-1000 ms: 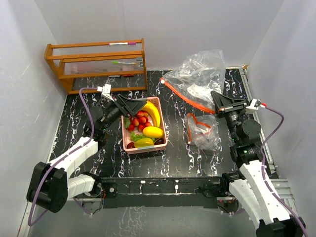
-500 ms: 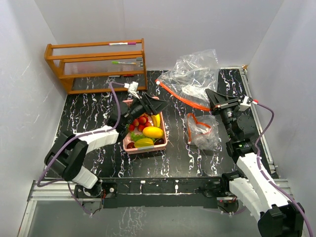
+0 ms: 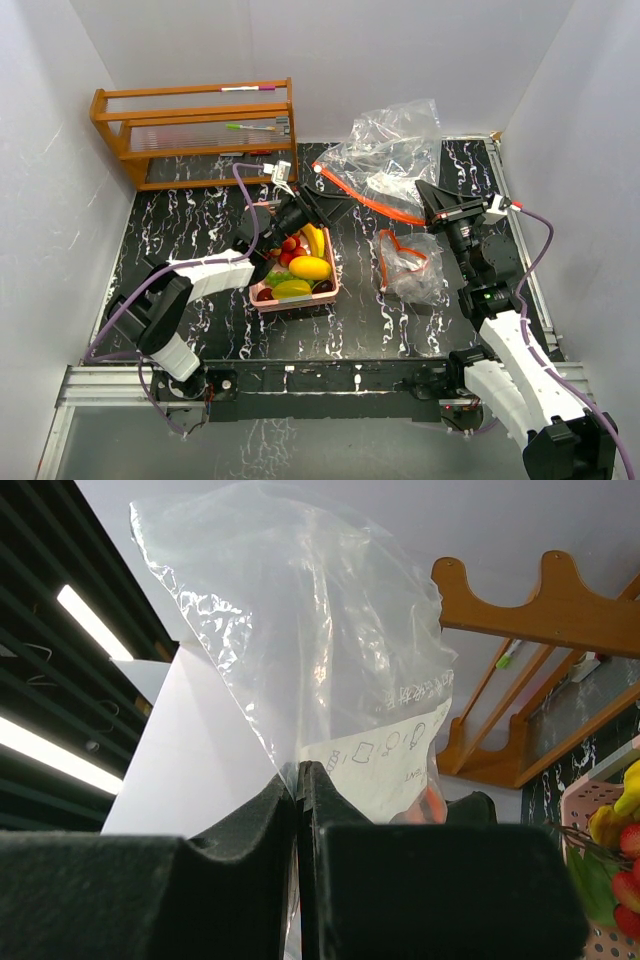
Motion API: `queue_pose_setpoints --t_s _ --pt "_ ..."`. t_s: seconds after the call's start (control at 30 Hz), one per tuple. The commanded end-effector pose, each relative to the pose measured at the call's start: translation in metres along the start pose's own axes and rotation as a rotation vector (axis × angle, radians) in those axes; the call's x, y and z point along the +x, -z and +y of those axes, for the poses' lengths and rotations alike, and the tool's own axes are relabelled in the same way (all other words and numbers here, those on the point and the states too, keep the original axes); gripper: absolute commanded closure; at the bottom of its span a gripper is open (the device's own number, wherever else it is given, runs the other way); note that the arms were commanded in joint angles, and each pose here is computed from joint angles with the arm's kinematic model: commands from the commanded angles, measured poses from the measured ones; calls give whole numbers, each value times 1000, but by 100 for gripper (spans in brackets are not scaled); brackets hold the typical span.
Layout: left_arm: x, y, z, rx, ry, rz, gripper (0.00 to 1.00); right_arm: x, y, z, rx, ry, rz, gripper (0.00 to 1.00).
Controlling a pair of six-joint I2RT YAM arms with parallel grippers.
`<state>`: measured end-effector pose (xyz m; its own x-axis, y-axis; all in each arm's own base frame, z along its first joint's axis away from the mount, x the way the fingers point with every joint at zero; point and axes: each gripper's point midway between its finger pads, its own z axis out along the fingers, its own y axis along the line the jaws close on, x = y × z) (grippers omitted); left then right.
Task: Place the food in the zip-top bag and seal the zipper
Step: Open the zipper of the food storage bag.
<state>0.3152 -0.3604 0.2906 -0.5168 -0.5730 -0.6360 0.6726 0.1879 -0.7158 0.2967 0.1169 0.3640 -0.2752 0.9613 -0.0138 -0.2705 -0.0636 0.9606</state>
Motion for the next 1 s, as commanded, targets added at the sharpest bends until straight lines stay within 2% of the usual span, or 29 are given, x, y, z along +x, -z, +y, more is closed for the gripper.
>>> queue_pose_setpoints --t_s 0.0,0.4,0.63,0.97 --pt "-12 -7 -13 50 -35 -51 32 3 2 34 -100 -8 12 92" --pt "-8 -2 -13 60 -54 -43 32 5 2 42 -112 2 21 92" --pt "-1 4 -13 77 -47 -25 41 5 2 47 -118 10 23 92" --pt "-4 0 -10 67 -50 -42 42 6 6 49 -122 13 27 92"
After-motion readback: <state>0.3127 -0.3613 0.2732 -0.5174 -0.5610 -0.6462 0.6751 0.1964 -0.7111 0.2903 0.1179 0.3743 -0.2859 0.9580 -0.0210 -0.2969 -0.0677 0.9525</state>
